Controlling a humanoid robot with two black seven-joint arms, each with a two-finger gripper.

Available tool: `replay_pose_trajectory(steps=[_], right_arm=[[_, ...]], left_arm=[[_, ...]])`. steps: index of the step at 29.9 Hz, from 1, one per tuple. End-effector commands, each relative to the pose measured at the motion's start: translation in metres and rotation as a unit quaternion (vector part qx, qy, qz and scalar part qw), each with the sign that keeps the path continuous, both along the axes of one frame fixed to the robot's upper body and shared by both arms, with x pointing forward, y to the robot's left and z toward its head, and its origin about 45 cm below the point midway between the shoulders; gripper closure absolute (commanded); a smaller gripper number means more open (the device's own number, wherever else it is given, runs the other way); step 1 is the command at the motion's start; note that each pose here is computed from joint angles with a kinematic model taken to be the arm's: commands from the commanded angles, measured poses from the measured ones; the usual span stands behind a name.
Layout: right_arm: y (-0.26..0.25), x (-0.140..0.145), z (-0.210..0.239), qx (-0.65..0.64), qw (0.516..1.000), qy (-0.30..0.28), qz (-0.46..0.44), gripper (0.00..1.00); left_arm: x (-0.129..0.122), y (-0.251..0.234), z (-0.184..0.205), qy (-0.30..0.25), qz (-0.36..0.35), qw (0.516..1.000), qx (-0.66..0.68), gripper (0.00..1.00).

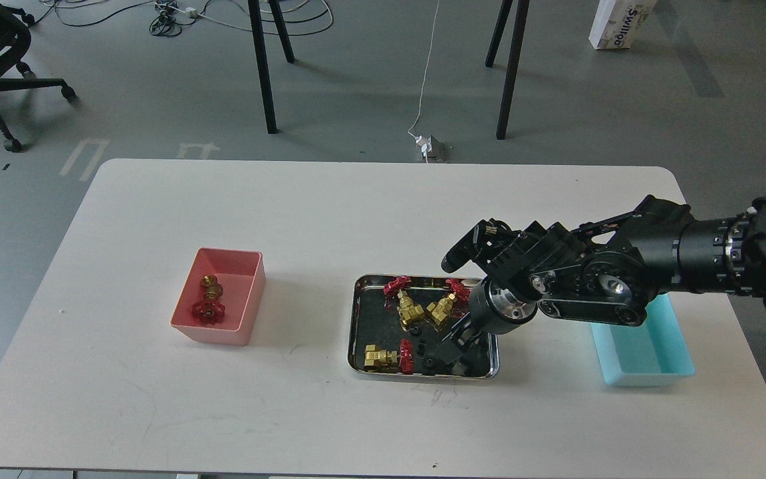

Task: Place valve in pink box and gear in blue box
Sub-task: 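Reach the right hand into the tray and grasp a black gear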

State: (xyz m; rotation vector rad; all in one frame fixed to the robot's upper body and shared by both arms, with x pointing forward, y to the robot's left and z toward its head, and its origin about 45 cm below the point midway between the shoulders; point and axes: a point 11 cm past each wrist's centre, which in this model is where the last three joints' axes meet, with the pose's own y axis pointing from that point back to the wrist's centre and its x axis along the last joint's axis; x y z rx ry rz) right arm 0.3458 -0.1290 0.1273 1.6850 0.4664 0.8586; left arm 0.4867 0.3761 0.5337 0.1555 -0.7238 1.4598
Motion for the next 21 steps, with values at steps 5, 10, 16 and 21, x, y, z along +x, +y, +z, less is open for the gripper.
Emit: replay_pose_trajectory(steps=[5, 10, 16, 21], right_arm=[[0.014, -0.001, -0.01, -0.003, 1.0, -0.009, 0.029, 0.19], [0.014, -0.006, -0.017, -0.02, 0.999, -0.006, 0.045, 0.24], [0.012, -0.005, -0.016, -0.025, 0.999, -0.008, 0.045, 0.25], [0.007, 0.0, -0.016, -0.029, 0.999, -0.014, 0.037, 0.25]], left_arm=[[0.0, 0.0, 0.003, -0.002, 0.0, 1.0, -0.001, 0.05], [-0.001, 0.001, 0.005, -0.004, 0.001, 1.0, 0.0, 0.05], [-0.001, 0.001, 0.008, -0.007, 0.002, 1.0, -0.001, 0.05], [-0.002, 0.001, 0.011, -0.01, 0.001, 1.0, 0.0, 0.05]])
